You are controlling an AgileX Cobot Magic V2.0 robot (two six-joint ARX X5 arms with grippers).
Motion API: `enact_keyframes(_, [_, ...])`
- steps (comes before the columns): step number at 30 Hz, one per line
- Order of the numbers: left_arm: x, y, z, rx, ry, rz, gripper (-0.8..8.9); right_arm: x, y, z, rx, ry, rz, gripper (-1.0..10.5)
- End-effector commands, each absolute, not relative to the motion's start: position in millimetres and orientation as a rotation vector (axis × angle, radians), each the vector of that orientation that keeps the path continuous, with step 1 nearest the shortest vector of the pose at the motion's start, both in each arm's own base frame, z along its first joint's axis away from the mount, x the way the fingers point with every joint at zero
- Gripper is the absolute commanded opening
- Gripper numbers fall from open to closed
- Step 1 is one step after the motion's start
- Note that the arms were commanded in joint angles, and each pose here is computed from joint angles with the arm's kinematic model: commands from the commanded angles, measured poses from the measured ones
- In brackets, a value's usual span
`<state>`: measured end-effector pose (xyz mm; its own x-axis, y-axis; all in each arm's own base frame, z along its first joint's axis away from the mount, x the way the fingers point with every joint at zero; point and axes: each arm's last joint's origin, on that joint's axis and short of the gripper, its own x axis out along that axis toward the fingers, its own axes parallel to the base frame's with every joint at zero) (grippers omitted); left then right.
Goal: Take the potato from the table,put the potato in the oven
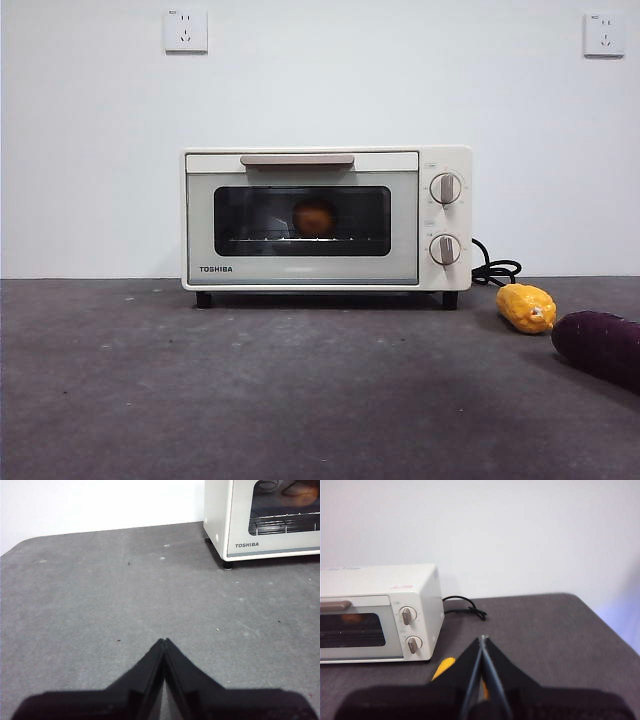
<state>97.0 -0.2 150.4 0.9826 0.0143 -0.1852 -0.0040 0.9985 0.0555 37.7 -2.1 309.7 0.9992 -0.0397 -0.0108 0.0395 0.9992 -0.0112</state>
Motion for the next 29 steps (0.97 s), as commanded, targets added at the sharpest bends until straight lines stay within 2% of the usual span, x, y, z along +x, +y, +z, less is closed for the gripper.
enact_keyframes(1, [98,0,148,0.066,0.190,0.013,-0.04,44,-3,296,-0.082,-0.025,-0.034,0.0])
enact_keyframes(4, [98,0,148,0.066,0.190,0.013,-0.04,52,-5,281,-0.123,-0.059,-0.039,0.0])
enact_keyframes(11, [98,0,148,0.066,0.189,0.012,-0.04,75,-9,244,-0.126,-0.084,-0.031,0.0])
enact_keyframes(21, [98,0,148,0.066,0.190,0.012,-0.04,82,-2,215,-0.115,-0.047,0.011,0.0])
enact_keyframes(29, [98,0,148,0.066,0.190,0.013,-0.04,90,-2,184,-0.111,0.052,0.014,0.0])
